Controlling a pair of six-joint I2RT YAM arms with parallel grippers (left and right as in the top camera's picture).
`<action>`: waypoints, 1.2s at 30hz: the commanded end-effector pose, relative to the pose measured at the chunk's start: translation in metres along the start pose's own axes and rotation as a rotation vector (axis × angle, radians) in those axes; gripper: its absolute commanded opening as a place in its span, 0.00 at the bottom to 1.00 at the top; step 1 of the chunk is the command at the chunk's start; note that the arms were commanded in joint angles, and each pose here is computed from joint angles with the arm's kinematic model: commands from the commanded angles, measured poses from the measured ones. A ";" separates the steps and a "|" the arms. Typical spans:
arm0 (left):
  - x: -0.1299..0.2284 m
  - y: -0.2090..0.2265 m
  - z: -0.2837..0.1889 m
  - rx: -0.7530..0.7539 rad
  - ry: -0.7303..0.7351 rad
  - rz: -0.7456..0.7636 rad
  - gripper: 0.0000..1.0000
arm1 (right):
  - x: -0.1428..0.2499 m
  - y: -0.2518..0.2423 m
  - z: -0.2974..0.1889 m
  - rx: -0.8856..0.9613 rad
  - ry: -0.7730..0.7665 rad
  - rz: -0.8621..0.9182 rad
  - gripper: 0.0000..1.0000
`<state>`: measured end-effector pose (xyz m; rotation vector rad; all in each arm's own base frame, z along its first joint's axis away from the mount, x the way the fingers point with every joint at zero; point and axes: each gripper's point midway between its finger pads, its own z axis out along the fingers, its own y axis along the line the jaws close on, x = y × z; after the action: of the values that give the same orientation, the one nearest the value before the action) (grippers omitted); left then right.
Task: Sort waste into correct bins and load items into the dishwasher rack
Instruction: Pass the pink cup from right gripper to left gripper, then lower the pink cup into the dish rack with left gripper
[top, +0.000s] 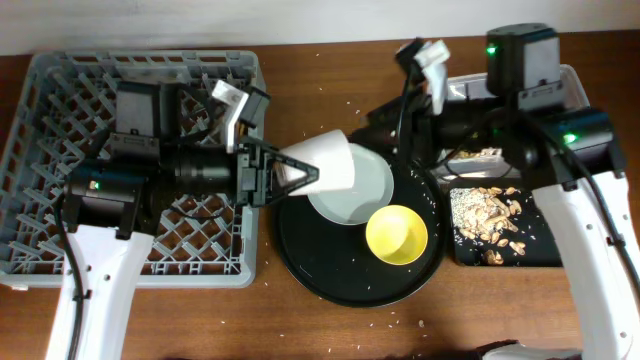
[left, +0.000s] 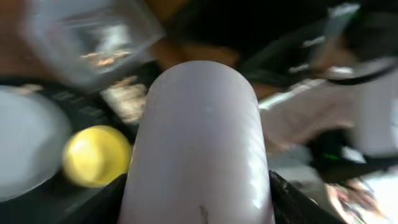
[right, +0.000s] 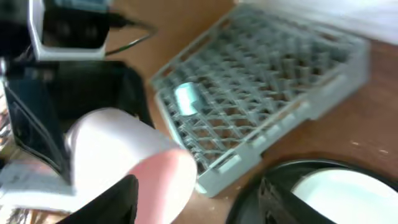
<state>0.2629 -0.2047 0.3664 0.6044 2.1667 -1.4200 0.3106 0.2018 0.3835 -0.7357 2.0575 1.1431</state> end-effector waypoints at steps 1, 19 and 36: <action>0.004 0.076 -0.030 -0.473 -0.040 -0.108 0.56 | -0.005 -0.028 -0.041 0.228 -0.073 0.177 0.66; 0.107 0.275 -0.153 -1.477 0.042 -0.717 0.50 | 0.154 -0.033 0.036 0.444 0.594 0.297 0.71; 0.145 0.283 -0.166 -1.416 0.129 -0.927 0.56 | 0.154 -0.040 0.032 0.485 0.597 0.287 0.72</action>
<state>0.2953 0.0695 0.1286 -0.9012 2.9383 0.2411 0.2533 0.1887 0.2341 -0.5931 2.8643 0.5558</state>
